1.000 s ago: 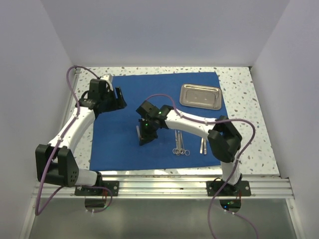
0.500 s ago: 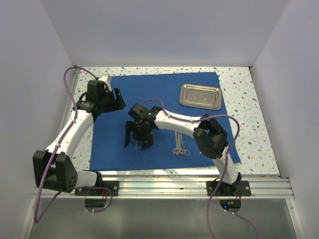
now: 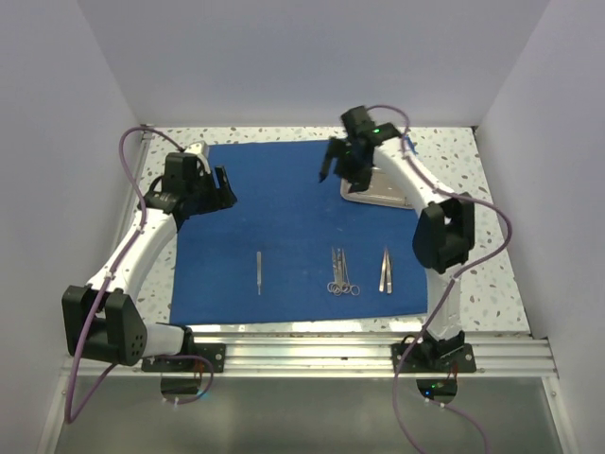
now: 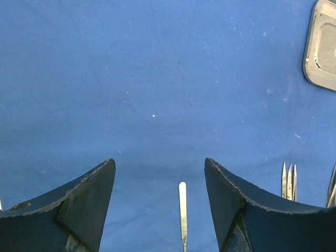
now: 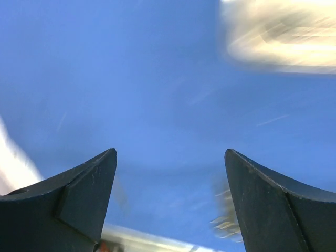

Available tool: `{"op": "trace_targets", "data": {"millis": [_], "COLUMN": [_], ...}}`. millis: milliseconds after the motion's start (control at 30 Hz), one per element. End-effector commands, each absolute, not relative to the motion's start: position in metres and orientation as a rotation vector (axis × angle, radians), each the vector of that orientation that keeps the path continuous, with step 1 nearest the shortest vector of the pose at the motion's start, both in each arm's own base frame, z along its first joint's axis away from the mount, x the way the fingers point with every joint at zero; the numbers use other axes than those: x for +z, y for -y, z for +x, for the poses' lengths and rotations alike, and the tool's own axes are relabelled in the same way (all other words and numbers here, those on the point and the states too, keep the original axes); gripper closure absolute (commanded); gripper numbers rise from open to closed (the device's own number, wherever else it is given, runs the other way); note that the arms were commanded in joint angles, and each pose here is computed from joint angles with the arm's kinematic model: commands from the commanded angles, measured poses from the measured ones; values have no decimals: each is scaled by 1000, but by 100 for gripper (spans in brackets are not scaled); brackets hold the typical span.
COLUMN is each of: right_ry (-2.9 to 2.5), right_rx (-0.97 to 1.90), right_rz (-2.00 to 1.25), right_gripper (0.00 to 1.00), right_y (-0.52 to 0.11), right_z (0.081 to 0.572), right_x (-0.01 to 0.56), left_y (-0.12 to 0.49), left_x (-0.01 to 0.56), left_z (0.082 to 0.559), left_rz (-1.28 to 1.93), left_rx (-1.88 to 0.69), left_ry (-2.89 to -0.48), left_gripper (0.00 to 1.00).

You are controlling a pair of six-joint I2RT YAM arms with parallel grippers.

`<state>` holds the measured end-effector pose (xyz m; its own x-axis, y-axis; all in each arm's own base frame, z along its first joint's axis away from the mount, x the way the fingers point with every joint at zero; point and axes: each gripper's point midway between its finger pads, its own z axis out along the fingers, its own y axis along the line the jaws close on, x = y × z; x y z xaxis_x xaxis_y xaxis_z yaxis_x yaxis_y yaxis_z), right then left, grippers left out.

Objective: Open and lay out the surgical kit
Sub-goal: Pick up the medical item from the container.

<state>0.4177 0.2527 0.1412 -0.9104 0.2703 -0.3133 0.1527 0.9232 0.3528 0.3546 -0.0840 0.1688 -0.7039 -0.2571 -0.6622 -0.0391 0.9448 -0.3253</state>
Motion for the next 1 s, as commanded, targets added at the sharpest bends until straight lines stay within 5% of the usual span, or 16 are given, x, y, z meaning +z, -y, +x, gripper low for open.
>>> {"op": "trace_targets", "data": {"millis": [0, 367, 600, 967], "right_ry": [-2685, -2593, -2599, -2599], "right_rx": [237, 140, -25, -190], "right_rz": [327, 600, 628, 627], "right_gripper": [14, 26, 35, 36], "right_y": [-170, -59, -16, 23], "right_z": [452, 540, 552, 555], "right_x": [152, 120, 86, 66], "left_y": [79, 71, 70, 73], "left_x": [166, 155, 150, 135], "left_z": [356, 353, 356, 360], "left_rz": [-251, -313, -347, -396], "left_rx": [-355, -292, -275, -280], "left_ry": [-2333, -2389, -2415, -2450], "left_gripper": [27, 27, 27, 28]}}
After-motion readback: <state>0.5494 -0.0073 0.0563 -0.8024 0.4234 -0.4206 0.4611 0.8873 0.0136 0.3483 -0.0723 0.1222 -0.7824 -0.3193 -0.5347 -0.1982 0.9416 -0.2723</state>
